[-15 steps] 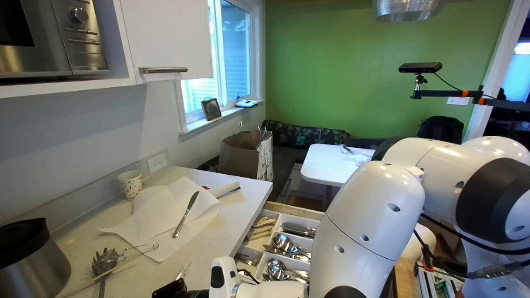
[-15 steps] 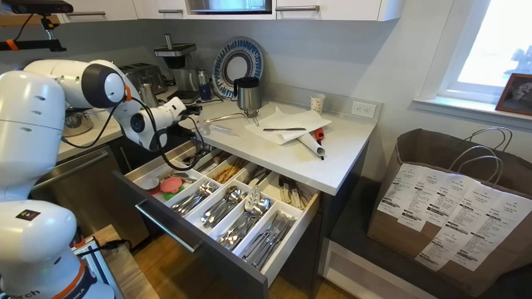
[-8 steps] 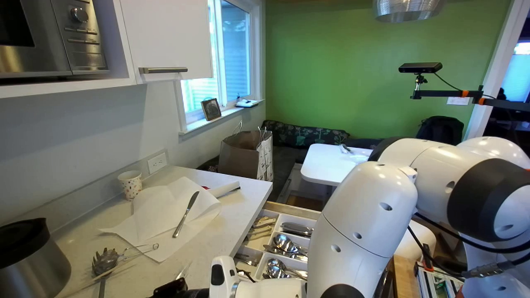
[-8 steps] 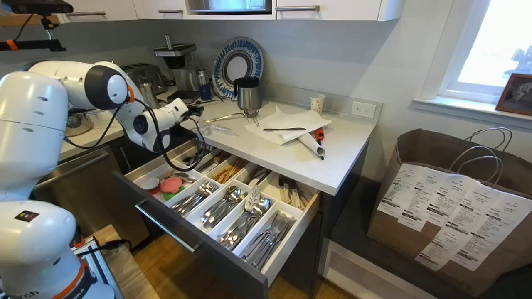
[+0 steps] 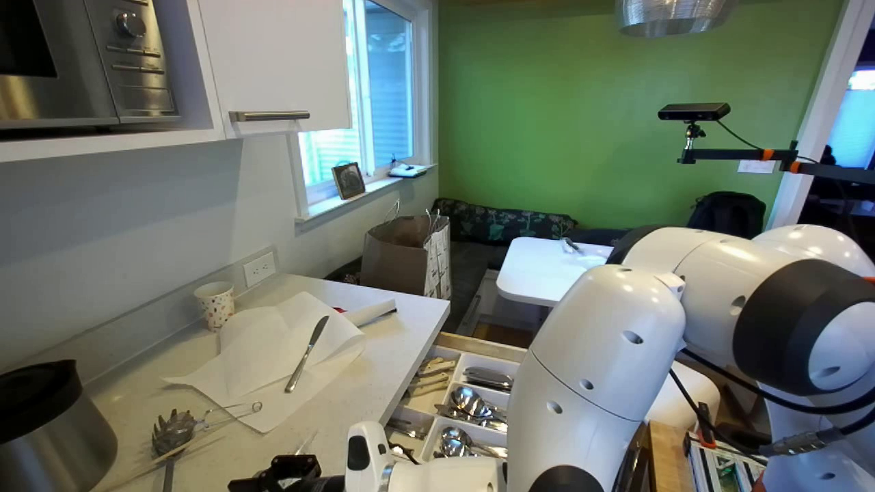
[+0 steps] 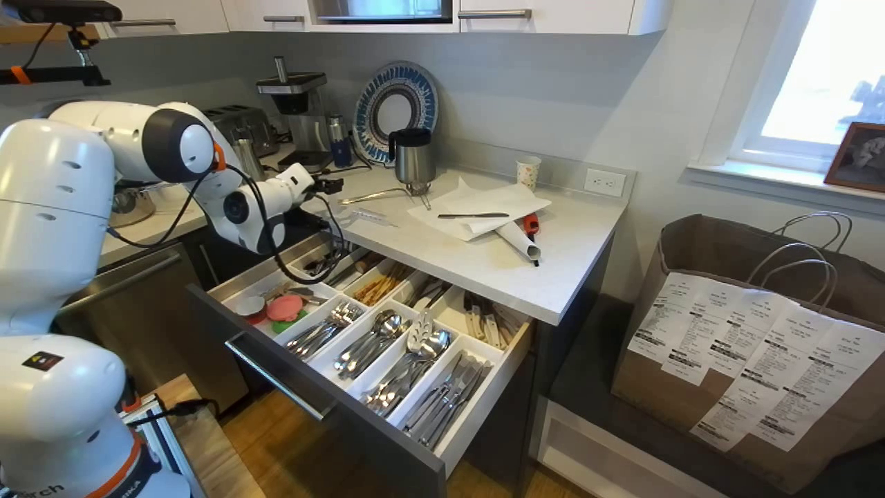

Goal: Remove the syringe from the drawer and then put it on the counter

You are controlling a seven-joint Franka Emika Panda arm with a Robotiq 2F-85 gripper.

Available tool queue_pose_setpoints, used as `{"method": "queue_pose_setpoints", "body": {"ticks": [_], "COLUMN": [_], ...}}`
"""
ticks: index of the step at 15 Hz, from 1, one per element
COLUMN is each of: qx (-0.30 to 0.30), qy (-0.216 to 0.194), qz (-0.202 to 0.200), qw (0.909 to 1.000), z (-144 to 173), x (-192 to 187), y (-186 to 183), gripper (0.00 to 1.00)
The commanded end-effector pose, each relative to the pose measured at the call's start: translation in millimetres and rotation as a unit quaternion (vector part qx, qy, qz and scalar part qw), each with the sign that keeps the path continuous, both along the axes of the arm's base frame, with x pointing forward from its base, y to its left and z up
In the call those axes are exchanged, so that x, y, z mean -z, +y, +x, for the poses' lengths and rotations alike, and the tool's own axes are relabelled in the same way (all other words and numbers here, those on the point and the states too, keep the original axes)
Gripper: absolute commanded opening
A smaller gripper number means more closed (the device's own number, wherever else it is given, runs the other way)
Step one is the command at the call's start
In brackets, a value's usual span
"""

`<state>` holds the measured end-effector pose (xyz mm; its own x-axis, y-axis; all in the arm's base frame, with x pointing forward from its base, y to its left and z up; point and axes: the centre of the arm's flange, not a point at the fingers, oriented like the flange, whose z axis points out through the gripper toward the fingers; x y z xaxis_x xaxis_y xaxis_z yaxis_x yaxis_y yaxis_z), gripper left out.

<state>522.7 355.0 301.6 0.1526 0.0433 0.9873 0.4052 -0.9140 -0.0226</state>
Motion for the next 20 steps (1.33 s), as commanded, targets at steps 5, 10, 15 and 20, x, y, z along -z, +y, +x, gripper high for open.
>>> {"method": "queue_pose_setpoints", "body": {"ticks": [5, 10, 15, 20], "qx": [-0.057, -0.076, -0.093, -0.147], "qy": [0.047, 0.087, 0.129, 0.184], "qz": [-0.013, -0.028, -0.047, -0.051], "qw": [0.9972, 0.9929, 0.9861, 0.9704], "z": [-5.7, -16.5, -34.4, -57.1], "x": [-0.7, -4.6, -11.8, -30.1], "y": [-3.8, -13.2, -25.2, -36.4], "gripper": [1.0, 1.0, 1.0, 1.0]}}
